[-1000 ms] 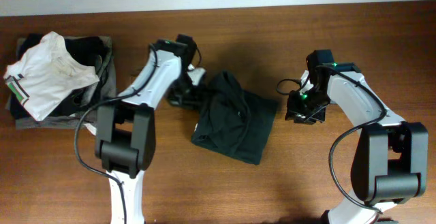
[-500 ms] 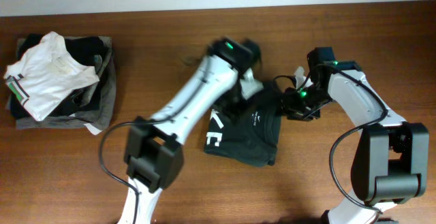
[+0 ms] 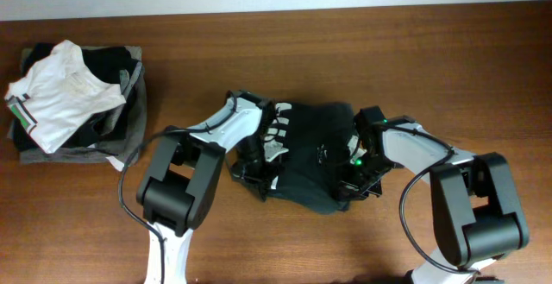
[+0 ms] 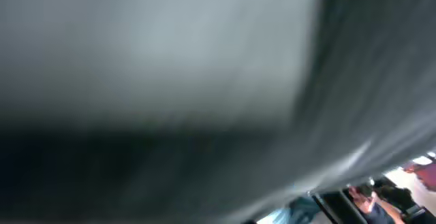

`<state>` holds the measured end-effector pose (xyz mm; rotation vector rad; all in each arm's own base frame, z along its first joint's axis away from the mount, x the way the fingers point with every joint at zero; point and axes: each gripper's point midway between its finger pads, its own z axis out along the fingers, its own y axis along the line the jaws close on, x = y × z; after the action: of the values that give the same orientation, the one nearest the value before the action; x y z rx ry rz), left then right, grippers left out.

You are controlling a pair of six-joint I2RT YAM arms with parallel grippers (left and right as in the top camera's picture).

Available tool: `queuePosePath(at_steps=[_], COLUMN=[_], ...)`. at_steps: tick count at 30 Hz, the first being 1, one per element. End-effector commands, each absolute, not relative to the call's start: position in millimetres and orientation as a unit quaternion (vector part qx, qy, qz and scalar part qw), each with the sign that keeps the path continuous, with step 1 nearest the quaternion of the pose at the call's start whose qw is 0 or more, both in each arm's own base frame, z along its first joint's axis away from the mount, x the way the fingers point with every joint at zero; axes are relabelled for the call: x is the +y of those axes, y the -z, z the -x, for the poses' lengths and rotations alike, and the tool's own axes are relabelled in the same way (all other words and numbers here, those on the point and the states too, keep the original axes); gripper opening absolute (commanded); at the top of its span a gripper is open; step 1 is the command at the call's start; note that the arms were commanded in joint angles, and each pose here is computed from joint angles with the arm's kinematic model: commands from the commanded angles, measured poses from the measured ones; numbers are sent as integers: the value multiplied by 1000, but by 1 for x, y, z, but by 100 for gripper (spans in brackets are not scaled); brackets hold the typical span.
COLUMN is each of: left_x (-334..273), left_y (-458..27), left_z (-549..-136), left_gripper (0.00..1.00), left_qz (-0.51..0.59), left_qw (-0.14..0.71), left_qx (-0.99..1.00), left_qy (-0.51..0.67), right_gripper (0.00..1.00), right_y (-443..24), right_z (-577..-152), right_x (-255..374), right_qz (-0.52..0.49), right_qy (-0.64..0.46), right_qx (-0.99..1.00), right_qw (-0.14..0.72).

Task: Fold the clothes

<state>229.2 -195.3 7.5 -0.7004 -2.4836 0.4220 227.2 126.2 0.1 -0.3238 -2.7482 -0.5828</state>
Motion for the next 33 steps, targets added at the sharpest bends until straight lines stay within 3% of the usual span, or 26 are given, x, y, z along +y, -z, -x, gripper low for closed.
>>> queuePosePath(at_steps=[1,3,4,6,9,11,15,19,21,23,24,29,33], left_x=[-165,-156,-153,-158,-197,-211,-248,-278,-290,-303,-305,-283,-211], left_y=[-31,-64,-86,-111,-116,-101,-24,12,16,16,17,1,-121], left_z=[-263,-294,-321,-362,-402,-398,-367,-337,-328,-319,-318,-356,-466], left_gripper=[0,0,1,18,56,61,61,61,54,14,1,1,1], left_qz=[218,203,198,198,174,160,75,73,89,108,112,103,88], left_qw=[241,193,138,52,-27,-5,133,205,211,213,213,166,-22], left_qx=[-934,-947,-956,-961,-943,-937,-926,-901,-900,-898,-899,-905,-912], left_qy=[-144,-157,-164,-185,-282,-311,-344,-375,-372,-369,-367,-379,-400], right_gripper=[13,13,20,29,35,35,34,30,29,29,29,24,25], right_y=[4,-23,-47,-87,-103,-93,-55,-35,-35,-35,-35,-57,-151], right_z=[-222,-240,-257,-283,-310,-320,-319,-314,-315,-315,-315,-309,-327], right_x=[90,79,81,90,94,91,89,89,89,89,89,84,77], right_qz=[160,152,115,66,71,97,123,136,135,136,135,137,104], right_qy=[146,168,202,241,252,243,229,223,223,223,223,231,264], right_qx=[-963,-966,-969,-968,-965,-964,-966,-964,-964,-964,-964,-962,-957], right_qw=[159,128,85,16,-37,-39,13,47,46,46,46,51,-62])
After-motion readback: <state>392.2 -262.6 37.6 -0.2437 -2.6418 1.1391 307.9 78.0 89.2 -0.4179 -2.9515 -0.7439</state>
